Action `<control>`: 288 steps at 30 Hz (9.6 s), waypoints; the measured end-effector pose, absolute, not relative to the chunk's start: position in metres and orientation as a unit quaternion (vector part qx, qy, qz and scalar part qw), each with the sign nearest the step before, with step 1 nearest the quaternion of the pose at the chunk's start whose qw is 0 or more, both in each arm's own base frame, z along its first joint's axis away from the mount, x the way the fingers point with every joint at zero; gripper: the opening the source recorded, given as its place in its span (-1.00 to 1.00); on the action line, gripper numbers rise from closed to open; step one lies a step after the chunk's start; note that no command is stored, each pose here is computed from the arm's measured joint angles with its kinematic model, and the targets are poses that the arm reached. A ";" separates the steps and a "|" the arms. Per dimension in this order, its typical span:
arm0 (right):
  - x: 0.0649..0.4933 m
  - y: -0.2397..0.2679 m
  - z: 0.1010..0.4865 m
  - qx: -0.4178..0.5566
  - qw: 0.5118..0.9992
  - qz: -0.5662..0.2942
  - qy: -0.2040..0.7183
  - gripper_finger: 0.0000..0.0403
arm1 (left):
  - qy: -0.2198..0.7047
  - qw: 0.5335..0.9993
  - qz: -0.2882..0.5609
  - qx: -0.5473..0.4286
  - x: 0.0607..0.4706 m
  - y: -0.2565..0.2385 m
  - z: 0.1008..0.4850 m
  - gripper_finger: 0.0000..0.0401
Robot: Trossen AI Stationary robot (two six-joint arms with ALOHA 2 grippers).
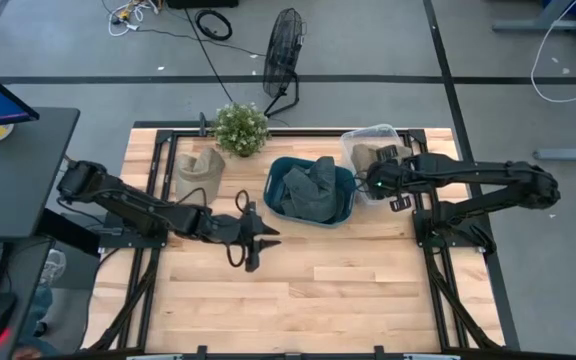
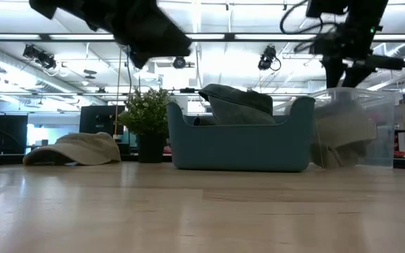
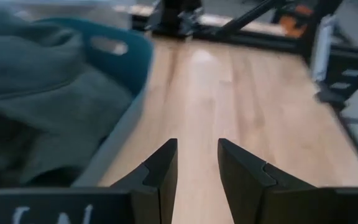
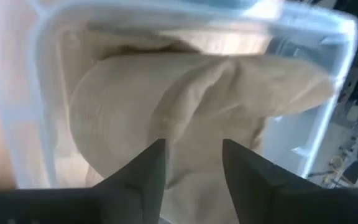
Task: Pick & Place hat
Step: Put the bottom brown cap into the transparent bin, then put the brown cap into the transparent bin, then return to Home Position
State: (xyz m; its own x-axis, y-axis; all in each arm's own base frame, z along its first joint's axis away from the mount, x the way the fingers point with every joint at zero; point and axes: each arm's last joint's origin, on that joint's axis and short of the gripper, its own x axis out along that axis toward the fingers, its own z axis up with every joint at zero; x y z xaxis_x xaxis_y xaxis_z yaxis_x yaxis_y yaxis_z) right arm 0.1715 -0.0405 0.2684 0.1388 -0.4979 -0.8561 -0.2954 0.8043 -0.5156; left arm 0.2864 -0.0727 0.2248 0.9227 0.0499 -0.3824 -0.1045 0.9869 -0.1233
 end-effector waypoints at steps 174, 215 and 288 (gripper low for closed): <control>0.425 0.082 0.185 0.058 0.925 0.200 0.318 -0.98 | 0.140 0.968 -0.186 0.096 0.225 -0.098 0.226 -0.65; 0.169 0.003 0.373 -0.062 0.852 -0.321 0.408 -0.99 | 0.078 0.990 -0.086 0.085 0.231 -0.090 0.239 -0.35; 0.162 -0.032 0.394 0.104 0.884 -0.233 0.392 -0.17 | 0.003 0.993 0.113 0.041 0.196 -0.071 0.284 -0.35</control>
State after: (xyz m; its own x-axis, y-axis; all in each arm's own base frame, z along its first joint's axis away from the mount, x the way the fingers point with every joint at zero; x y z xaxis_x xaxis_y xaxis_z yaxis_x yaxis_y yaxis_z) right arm 0.1620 -0.0321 0.3939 0.5847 -0.3300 -0.7412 0.4926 0.8702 0.0012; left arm 0.1961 -0.0707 0.2844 0.9746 0.2239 0.0026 -0.2233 0.9712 0.0826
